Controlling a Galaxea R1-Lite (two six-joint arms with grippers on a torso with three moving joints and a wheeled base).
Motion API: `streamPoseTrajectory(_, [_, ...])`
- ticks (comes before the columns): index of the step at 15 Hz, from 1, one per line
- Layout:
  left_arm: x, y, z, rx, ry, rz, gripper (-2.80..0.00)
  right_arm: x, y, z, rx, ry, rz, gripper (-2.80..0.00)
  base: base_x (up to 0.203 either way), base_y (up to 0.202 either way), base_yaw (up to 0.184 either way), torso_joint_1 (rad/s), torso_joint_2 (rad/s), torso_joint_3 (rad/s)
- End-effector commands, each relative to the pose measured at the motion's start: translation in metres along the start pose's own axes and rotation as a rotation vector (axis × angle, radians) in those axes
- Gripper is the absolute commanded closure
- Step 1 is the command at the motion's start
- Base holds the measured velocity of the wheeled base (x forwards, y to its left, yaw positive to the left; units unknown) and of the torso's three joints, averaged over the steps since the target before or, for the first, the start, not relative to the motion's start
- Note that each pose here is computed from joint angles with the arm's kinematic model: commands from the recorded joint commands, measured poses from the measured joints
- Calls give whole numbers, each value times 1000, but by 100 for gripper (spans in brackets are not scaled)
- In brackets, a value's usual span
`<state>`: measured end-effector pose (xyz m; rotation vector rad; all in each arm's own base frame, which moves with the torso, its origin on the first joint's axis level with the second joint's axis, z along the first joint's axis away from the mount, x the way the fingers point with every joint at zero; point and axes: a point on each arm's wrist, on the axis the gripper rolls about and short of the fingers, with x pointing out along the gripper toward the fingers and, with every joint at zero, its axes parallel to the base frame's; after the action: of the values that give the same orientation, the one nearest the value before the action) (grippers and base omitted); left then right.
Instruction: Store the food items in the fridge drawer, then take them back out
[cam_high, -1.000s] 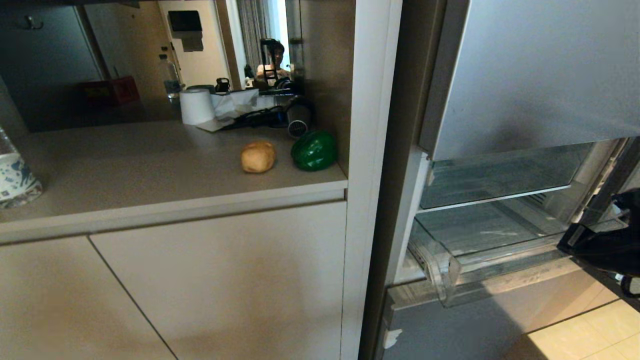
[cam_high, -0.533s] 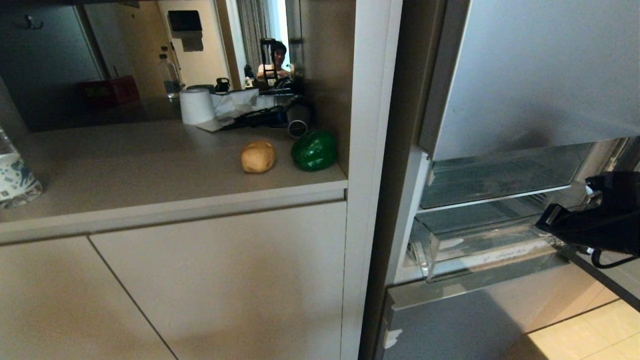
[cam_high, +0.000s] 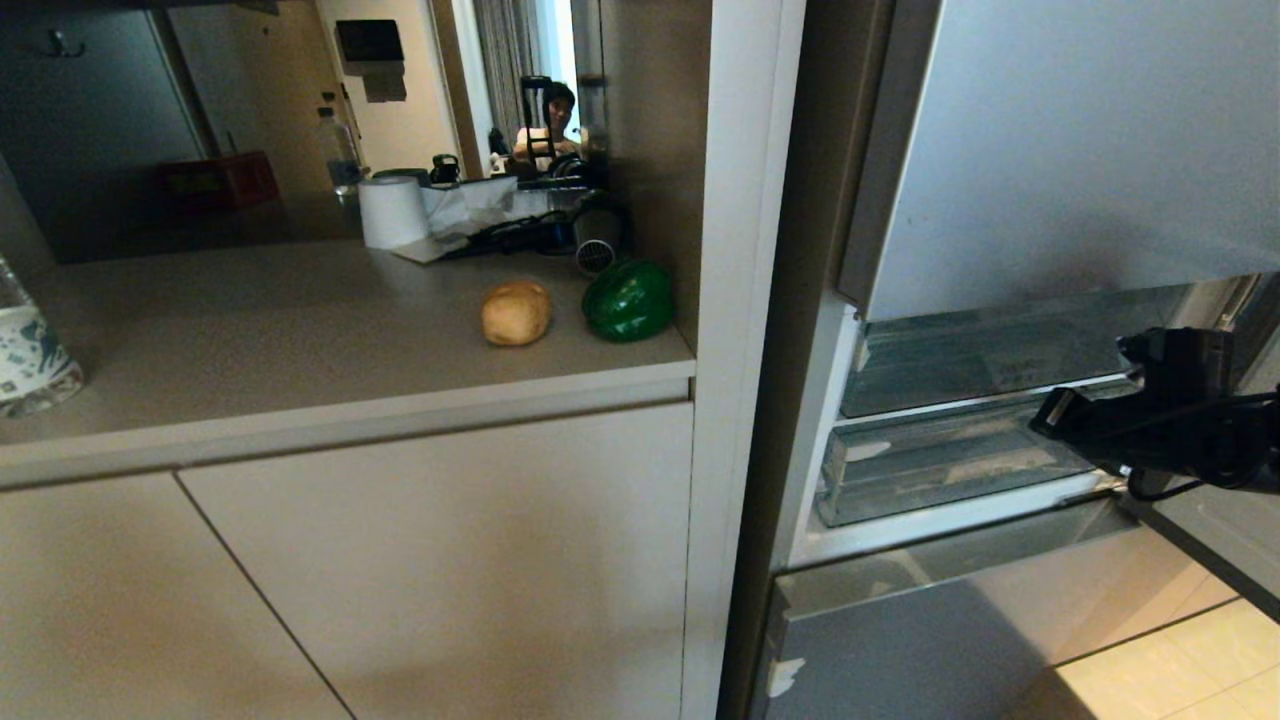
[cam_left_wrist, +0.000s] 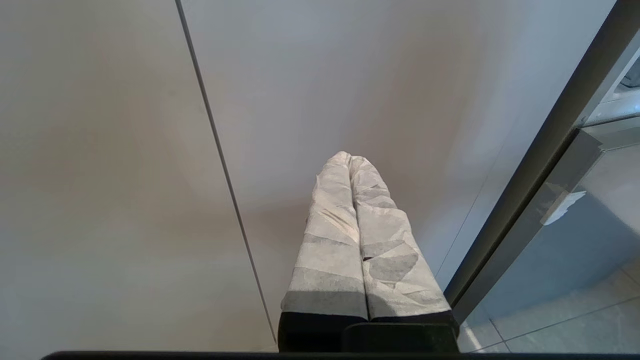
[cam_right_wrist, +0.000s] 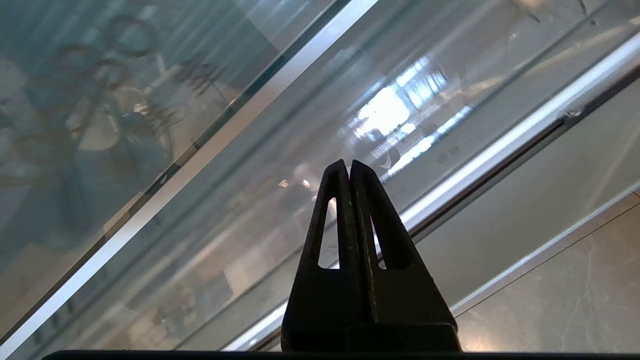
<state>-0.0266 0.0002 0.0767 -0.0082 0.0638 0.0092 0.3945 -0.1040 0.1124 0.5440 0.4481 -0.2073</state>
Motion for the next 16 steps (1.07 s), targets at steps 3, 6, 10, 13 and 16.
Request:
streamPoseTrajectory(3, [0,0,0,-1,1,0,0,-8,1,-2,3,4,-1,0,0,0,0,0,0,0])
streamPoseTrajectory(6, [0,0,0,-1,1,0,0,-53,11,3,-5,-31,11,0,0,0,0,0,0,0])
streamPoseTrajectory(10, [0,0,0,-1,1,0,0,-148,19,-14,-54,-88,31,0,0,0,0,0,0,0])
streamPoseTrajectory(13, [0,0,0,-1,1,0,0,-228,16,-52,-140,-158,51,0,0,0,0,0,0,0])
streamPoseTrajectory(16, [0,0,0,-1,1,0,0,-291,3,-107,-256,-257,67,0,0,0,0,0,0,0])
